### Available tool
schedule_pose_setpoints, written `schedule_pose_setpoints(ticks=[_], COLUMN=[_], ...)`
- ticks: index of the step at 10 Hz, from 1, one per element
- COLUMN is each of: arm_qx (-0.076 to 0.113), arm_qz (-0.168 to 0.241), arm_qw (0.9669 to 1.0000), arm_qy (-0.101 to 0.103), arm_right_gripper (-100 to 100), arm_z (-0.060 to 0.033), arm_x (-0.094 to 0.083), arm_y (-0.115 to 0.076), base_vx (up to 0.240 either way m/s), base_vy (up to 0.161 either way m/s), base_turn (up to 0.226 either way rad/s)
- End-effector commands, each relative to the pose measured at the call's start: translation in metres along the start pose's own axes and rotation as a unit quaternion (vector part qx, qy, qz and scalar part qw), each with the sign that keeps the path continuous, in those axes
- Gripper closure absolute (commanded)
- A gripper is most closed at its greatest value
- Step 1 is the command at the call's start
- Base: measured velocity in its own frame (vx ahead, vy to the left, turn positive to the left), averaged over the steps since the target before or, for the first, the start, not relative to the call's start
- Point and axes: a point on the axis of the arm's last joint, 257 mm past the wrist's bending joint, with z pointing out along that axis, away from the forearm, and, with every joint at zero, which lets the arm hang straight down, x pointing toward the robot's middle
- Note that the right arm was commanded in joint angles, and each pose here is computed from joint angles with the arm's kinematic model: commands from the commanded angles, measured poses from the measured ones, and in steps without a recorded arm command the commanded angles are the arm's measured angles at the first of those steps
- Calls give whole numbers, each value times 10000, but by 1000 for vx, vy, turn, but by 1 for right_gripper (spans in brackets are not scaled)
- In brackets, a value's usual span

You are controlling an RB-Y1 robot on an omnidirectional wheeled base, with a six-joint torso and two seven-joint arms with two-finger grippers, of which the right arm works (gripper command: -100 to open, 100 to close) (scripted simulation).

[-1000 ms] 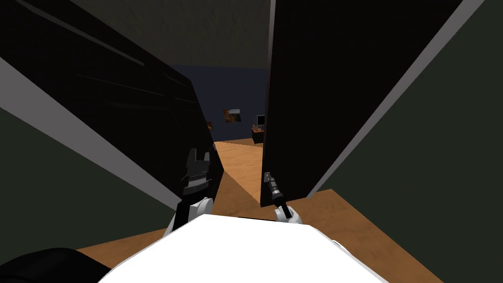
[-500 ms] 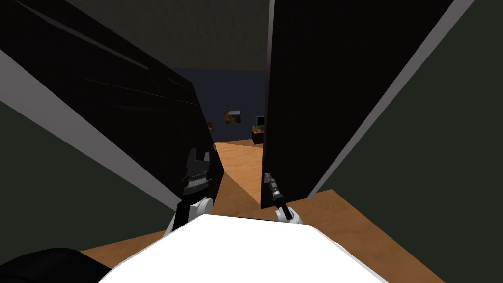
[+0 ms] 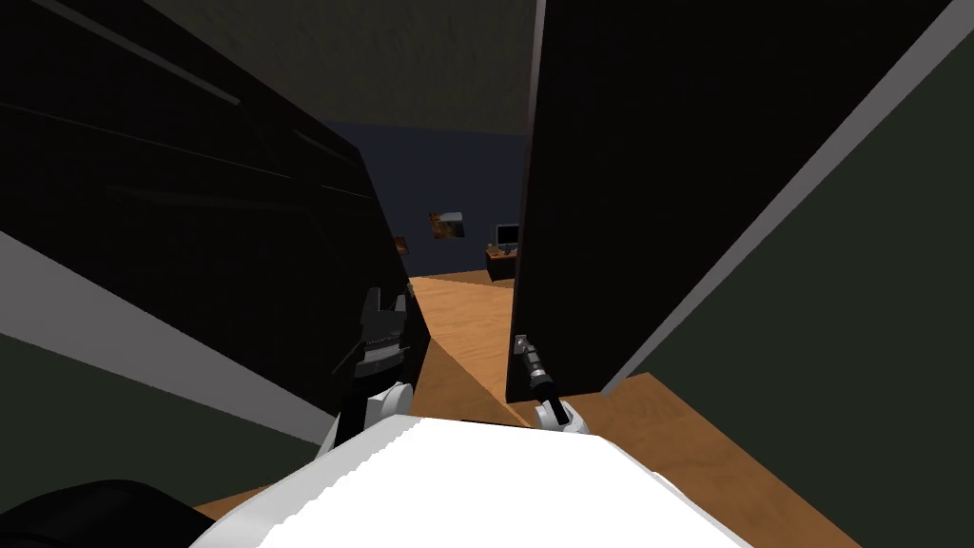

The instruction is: Push the door open

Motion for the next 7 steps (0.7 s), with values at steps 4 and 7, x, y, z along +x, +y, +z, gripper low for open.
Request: schedule_pose_setpoints(ticks=[4, 7], arm_qx=[-59, -46], arm_qz=[-47, -10], arm_qw=[9999, 9999], arm_qy=[-137, -152], arm_right_gripper=[-100, -100], arm_z=[25, 19], arm_x=[-200, -187], arm_y=[69, 60], base_vx=[72, -203], base_vy=[36, 41], base_turn=[-59, -42])
